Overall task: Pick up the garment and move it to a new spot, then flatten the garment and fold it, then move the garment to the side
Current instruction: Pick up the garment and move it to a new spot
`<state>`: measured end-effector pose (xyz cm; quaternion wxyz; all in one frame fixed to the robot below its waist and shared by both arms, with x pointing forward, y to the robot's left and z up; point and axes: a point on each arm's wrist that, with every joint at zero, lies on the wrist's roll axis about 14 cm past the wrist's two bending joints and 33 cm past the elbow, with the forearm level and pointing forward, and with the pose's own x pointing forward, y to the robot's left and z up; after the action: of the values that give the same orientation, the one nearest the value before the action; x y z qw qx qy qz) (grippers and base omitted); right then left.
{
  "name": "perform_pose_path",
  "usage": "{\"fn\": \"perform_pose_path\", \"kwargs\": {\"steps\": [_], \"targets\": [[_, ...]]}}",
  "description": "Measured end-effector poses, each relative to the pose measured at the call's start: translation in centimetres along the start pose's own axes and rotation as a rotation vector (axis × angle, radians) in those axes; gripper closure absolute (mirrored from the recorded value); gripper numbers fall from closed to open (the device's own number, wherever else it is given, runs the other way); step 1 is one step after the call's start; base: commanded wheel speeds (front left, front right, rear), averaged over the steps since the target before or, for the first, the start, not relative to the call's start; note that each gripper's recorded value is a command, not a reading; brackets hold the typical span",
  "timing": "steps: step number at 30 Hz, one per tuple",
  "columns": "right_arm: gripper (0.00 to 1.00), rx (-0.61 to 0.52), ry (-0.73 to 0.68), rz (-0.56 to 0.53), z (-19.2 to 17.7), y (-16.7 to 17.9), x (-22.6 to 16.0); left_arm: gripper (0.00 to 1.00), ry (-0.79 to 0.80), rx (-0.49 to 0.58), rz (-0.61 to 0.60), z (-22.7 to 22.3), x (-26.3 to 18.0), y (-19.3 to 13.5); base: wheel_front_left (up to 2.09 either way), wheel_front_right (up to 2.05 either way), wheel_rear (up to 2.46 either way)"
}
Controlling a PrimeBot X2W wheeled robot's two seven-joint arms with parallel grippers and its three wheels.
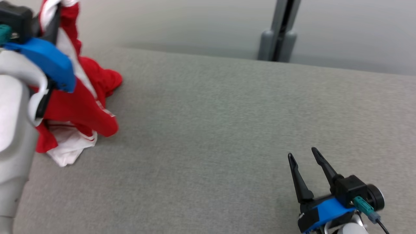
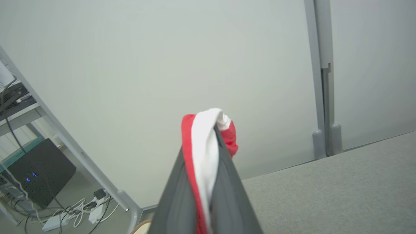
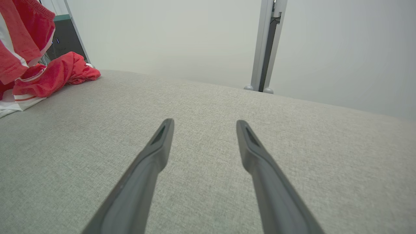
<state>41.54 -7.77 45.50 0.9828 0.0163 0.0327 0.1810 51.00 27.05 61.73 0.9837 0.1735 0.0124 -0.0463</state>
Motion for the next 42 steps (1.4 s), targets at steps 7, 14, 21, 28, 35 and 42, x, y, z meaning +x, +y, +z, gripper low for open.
{"fn": "perform_pose_path", "kwargs": {"steps": [7, 14, 21, 28, 35, 42], "targets": [[0.0, 0.001, -0.022, -0.169, 1.0, -4.6, -4.6, 1.0, -0.286, -0.072, -0.272, 11.8, 1.8, -11.9, 0.0, 0.0, 0.0], [0.0, 0.004, -0.037, -0.302, 1.5, -8.1, -7.7, 1.0, -0.442, -0.289, -0.506, 19.0, 0.6, -24.1, 0.0, 0.0, 0.0], [0.0, 0.013, -0.014, -0.336, 0.7, -9.5, -7.3, 1.0, -0.224, -0.478, -0.568, 10.2, 1.9, -30.7, 0.0, 0.0, 0.0], [0.0, 0.029, 0.019, -0.361, -0.6, -10.7, -6.5, 1.0, 0.097, -0.579, -0.387, -4.4, 2.8, -30.9, 0.0, 0.0, 0.0], [0.0, 0.036, 0.048, -0.361, -1.7, -11.0, -5.9, 0.8, 0.327, -0.654, -0.181, -14.4, 1.0, -27.3, 0.0, 0.0, 0.0], [0.0, 0.038, 0.04, -0.337, -1.5, -10.4, -5.1, 0.0, 0.3, -0.734, -0.118, -14.8, 0.3, -25.1, 0.0, 0.0, 0.0]]}}
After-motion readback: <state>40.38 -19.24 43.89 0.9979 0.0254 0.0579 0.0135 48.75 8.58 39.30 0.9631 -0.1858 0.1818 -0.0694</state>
